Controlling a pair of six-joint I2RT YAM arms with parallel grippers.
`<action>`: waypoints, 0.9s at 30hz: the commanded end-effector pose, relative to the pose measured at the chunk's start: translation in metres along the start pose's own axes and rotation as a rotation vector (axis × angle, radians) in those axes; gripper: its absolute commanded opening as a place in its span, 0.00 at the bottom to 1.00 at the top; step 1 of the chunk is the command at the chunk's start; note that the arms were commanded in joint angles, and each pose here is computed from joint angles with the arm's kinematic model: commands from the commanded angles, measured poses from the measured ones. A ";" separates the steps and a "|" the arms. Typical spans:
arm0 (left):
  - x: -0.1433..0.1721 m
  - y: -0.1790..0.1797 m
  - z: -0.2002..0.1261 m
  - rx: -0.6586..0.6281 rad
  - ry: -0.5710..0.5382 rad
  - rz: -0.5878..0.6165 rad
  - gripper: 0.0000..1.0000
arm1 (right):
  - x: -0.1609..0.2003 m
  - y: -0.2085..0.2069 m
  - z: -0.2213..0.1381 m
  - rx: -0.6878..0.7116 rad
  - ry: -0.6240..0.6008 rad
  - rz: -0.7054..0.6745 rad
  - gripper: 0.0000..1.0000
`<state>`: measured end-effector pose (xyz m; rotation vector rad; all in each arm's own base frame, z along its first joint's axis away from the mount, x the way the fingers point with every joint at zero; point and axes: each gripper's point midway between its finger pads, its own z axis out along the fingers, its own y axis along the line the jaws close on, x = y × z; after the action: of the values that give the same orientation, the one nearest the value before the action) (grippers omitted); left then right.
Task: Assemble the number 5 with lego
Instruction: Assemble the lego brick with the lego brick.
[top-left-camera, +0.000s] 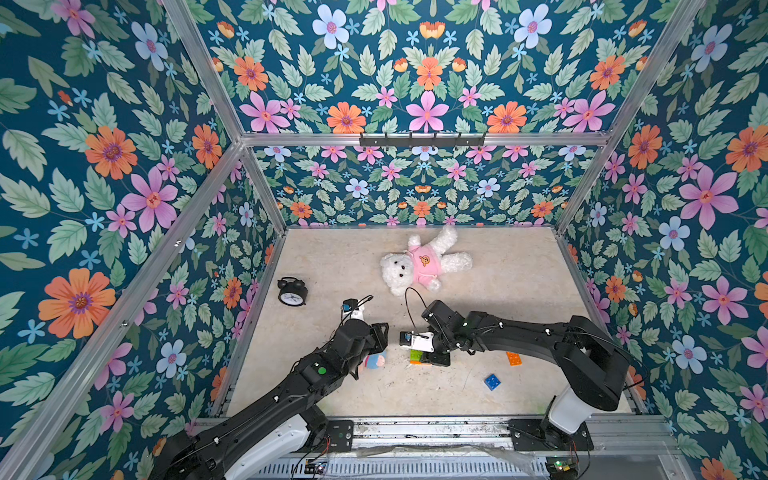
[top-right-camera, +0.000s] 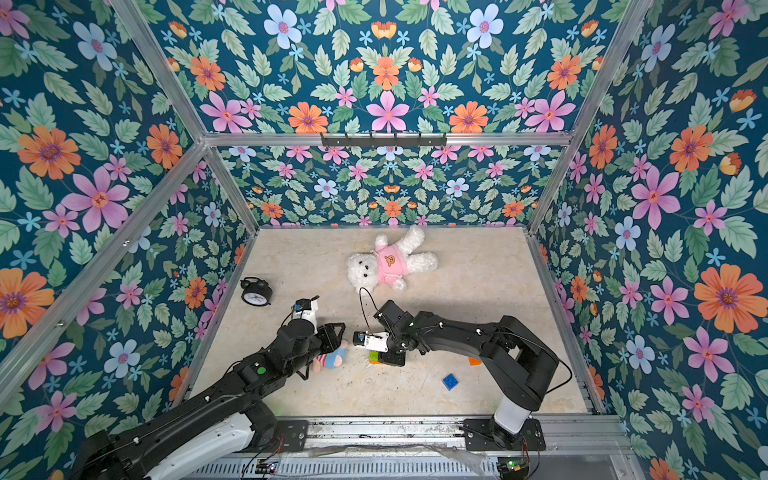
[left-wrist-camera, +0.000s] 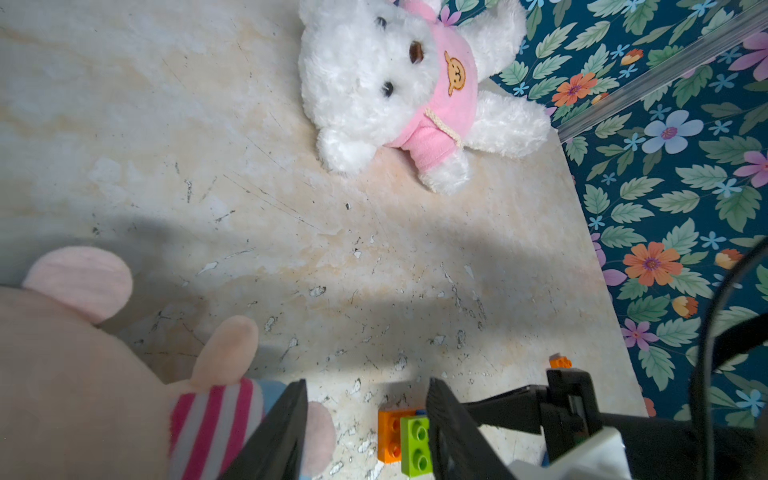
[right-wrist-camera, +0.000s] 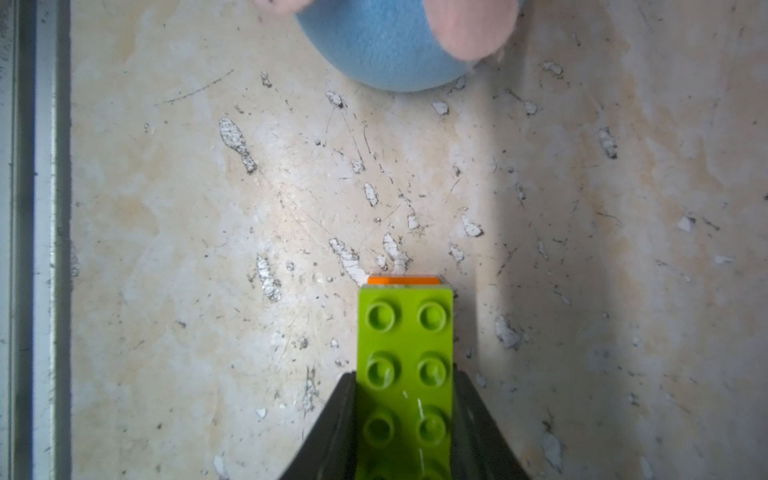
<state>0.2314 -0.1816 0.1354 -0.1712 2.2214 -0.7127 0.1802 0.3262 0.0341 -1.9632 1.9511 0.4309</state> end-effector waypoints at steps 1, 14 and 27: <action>0.001 0.003 0.000 -0.010 0.002 0.019 0.51 | 0.049 0.015 -0.003 -0.041 0.227 0.044 0.22; 0.000 -0.007 0.002 0.016 0.015 0.042 0.51 | -0.006 -0.008 -0.034 0.074 0.017 0.021 0.47; 0.034 -0.056 0.025 0.199 0.265 0.128 0.72 | -0.010 -0.064 -0.100 0.190 -0.385 1.007 0.50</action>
<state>0.2308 -0.2326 0.1336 0.0688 2.3230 -0.8349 0.2284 0.2997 0.1272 -1.1582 2.2142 0.5325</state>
